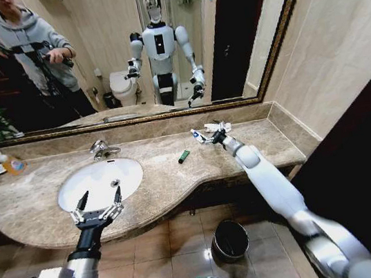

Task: Pick up the trash from the sink and place it in the trash bin.

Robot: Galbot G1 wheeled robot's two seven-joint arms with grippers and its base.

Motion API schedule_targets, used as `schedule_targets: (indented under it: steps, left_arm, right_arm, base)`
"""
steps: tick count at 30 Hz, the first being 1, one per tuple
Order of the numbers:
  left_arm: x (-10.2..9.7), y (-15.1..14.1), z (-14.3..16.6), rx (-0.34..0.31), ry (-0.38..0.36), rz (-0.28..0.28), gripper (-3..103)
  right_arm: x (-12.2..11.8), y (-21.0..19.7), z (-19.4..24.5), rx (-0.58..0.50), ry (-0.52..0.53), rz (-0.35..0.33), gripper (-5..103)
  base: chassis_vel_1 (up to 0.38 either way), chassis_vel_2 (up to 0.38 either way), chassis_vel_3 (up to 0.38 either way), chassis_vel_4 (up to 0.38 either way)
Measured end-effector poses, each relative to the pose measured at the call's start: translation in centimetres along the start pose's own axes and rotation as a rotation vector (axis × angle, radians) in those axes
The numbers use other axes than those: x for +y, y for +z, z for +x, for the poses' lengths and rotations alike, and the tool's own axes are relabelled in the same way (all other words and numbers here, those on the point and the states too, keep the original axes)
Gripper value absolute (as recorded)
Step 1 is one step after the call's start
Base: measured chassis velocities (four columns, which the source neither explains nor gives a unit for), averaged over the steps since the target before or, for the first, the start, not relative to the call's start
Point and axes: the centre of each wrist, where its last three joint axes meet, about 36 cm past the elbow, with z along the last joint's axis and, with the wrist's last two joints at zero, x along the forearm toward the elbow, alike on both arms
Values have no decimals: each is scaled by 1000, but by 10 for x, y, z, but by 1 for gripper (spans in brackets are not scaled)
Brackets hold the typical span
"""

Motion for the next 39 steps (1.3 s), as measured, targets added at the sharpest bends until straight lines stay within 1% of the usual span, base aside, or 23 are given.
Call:
schedule_targets:
  steps: [2,3,4,7,8,14,16,17,18,19,20,24,25,27,28,30,31,33,34,36,38,39]
  left_arm:
    - [0,0,0,0,0,0,100]
    - [0,0,0,0,0,0,100]
    - [0,0,0,0,0,0,100]
    - [0,0,0,0,0,0,100]
    - [0,0,0,0,0,0,100]
    - [0,0,0,0,0,0,100]
    - [0,0,0,0,0,0,100]
    - [0,0,0,0,0,0,100]
    - [0,0,0,0,0,0,100]
    - [0,0,0,0,0,0,100]
    - [0,0,0,0,0,0,100]
    - [0,0,0,0,0,0,100]
    - [0,0,0,0,0,0,100]
    - [0,0,0,0,0,0,100]
    - [0,0,0,0,0,0,100]
    - [0,0,0,0,0,0,100]
    - [0,0,0,0,0,0,100]
    - [0,0,0,0,0,0,100]
    - [0,0,0,0,0,0,100]
    - [0,0,0,0,0,0,100]
    - [0,0,0,0,0,0,100]
    - [0,0,0,0,0,0,100]
  right_arm:
    - [-3,8,-15,-11,37,76,100]
    - [-3,11,-19,-8,44,101,100]
    - [-3,11,-19,-8,44,101,100]
    - [-3,17,-24,16,46,152,100]
    - [-3,17,-25,20,45,154,100]
    - [-4,21,-34,46,27,147,100]
    - [0,22,-41,72,22,119,100]
    - [0,22,-41,72,22,119,100]
    - [2,23,-44,82,21,100,102]
    - [4,24,-46,87,20,87,102]
    - [6,25,-48,93,20,75,100]
    - [7,30,-50,110,25,53,97]
    - [6,32,-48,115,30,46,94]
    - [2,44,-40,146,46,20,83]
    - [2,44,-40,146,46,20,83]
    - [-1,49,-37,161,50,9,72]
    - [-1,49,-37,161,50,9,72]
    - [0,53,-35,178,43,-14,61]
    - [0,53,-35,178,43,-14,61]
    - [3,56,-33,190,29,-20,51]
    - [5,56,-33,192,24,-18,51]
    - [6,58,-33,195,21,-20,45]
  base:
    - [0,0,0,0]
    - [0,0,0,0]
    - [0,0,0,0]
    - [0,0,0,0]
    - [0,0,0,0]
    - [0,0,0,0]
    - [0,0,0,0]
    - [0,0,0,0]
    - [0,0,0,0]
    - [0,0,0,0]
    - [0,0,0,0]
    - [0,0,0,0]
    - [0,0,0,0]
    - [0,0,0,0]
    - [0,0,0,0]
    - [0,0,0,0]
    - [0,0,0,0]
    - [0,0,0,0]
    - [0,0,0,0]
    - [0,0,0,0]
    - [0,0,0,0]
    - [0,0,0,0]
